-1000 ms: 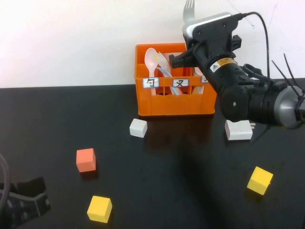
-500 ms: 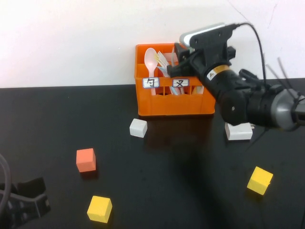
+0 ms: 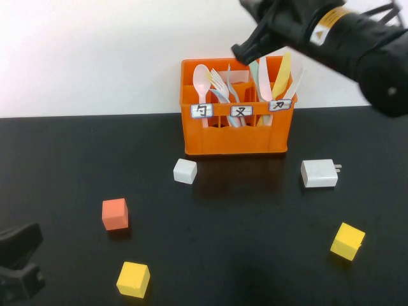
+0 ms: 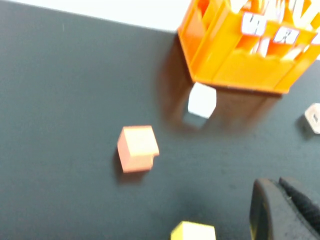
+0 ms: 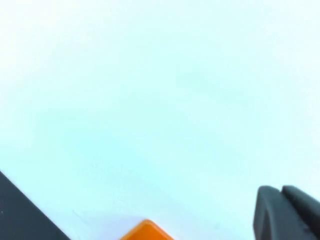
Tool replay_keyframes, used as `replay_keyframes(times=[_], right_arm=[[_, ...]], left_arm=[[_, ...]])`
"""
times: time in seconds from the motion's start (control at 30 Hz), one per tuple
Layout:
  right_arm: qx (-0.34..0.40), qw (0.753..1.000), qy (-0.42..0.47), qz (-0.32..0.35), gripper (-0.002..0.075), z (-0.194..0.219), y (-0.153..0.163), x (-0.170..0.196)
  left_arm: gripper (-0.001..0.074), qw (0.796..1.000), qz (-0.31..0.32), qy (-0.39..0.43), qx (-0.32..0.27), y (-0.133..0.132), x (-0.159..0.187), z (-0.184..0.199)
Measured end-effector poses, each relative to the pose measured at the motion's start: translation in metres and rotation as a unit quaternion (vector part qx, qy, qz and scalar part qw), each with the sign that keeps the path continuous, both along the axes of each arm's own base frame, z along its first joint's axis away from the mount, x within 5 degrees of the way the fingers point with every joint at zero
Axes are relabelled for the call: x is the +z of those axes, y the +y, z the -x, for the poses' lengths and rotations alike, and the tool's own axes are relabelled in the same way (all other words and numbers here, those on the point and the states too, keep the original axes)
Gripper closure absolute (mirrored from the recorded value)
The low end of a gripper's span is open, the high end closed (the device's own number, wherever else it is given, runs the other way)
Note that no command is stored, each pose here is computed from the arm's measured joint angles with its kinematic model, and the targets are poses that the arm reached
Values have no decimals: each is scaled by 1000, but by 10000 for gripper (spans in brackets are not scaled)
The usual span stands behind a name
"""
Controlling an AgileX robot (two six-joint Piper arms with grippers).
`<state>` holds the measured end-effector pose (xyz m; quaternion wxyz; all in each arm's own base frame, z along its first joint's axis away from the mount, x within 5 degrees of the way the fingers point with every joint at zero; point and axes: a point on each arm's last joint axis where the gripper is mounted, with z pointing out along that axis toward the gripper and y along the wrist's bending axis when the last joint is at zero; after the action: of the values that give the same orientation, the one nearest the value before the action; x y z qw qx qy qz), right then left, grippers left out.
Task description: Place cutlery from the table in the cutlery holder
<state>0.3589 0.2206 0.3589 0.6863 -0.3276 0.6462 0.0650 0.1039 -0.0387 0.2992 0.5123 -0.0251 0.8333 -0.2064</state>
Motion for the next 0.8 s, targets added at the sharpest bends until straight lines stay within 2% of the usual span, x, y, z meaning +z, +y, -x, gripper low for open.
replay_keyframes(times=[0.13,0.27,0.53,0.8], right_arm=[[1,1000,-12,12,725,16,-10,17],[7,1000,-11,21,727,36,-18,17],[28,999,-1,43,728,92,-43,-17],[35,997,14,61,728,149,-78,-47]], left_arm=[[736,999,-5,-38,0,5,0,9],[736,996,11,-84,-2,9,-5,21],[736,986,5,-165,-4,20,-13,46],[736,983,3,-182,-4,22,-23,52]])
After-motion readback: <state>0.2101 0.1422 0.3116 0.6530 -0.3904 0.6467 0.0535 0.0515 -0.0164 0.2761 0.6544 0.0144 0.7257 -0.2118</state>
